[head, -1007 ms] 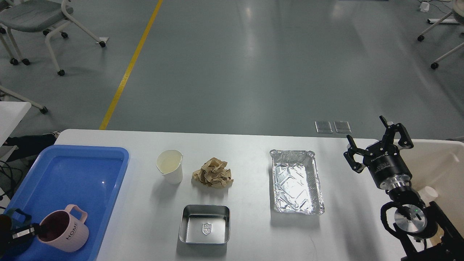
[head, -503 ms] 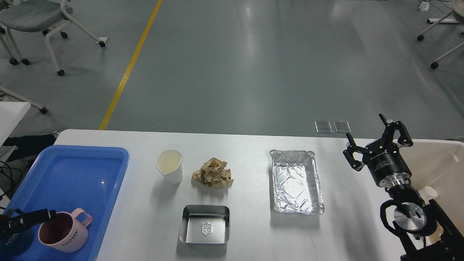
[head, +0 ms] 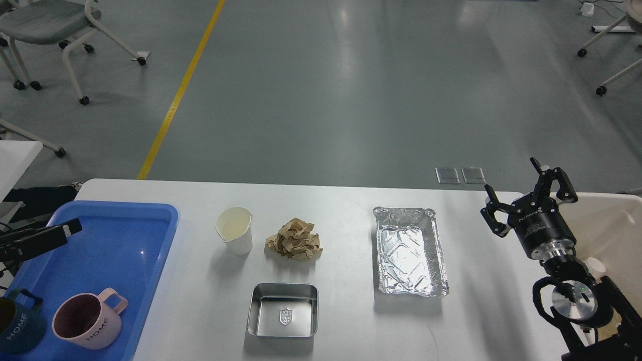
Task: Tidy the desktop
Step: 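Move the left gripper toward the small steel box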
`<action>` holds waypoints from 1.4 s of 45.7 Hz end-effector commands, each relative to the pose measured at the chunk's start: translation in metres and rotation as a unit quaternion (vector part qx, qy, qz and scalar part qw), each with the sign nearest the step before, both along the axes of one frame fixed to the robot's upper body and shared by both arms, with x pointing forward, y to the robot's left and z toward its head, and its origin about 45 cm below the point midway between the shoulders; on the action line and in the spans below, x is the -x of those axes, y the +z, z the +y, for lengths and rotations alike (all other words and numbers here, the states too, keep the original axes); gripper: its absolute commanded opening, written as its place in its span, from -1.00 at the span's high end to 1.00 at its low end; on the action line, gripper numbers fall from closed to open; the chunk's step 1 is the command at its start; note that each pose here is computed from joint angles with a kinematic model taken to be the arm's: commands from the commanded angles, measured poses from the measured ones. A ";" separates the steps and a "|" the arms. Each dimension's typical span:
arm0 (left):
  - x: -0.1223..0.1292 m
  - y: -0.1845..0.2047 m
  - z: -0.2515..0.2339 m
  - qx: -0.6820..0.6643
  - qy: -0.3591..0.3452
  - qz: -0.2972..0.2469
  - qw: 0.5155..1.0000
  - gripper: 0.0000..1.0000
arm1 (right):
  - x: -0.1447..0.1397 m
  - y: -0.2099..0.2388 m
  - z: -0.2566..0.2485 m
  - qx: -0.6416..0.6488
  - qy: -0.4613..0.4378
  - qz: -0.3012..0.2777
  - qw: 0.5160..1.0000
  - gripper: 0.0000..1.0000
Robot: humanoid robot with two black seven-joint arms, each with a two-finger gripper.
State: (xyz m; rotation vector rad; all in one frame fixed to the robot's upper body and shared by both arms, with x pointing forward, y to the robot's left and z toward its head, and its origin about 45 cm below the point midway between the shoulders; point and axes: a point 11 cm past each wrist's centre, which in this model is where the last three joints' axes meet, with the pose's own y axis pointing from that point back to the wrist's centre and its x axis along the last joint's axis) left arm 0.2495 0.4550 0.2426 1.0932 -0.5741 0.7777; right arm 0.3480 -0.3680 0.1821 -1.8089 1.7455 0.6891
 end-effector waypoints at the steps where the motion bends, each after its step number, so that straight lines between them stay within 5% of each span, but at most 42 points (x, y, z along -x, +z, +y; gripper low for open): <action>1: -0.002 0.015 0.001 -0.016 -0.007 -0.017 1.000 -0.90 | 0.001 0.002 -0.005 0.007 -0.001 0.000 1.000 -1.00; 25: -0.011 0.034 -0.006 0.018 0.001 -0.018 1.000 -0.90 | 0.001 0.000 -0.003 0.007 0.001 0.002 1.000 -1.00; 30: -0.007 0.017 -0.013 0.060 0.009 0.027 0.998 -0.90 | 0.001 0.000 -0.003 0.007 0.001 0.003 1.000 -1.00; 43: -0.033 -0.013 -0.064 0.152 -0.011 0.041 0.988 -0.90 | 0.000 -0.001 0.003 0.008 0.009 0.004 1.000 -1.00; 64: -0.033 -0.116 -0.151 0.187 -0.034 0.134 0.973 -0.90 | 0.003 -0.005 0.004 0.006 0.009 0.008 1.000 -1.00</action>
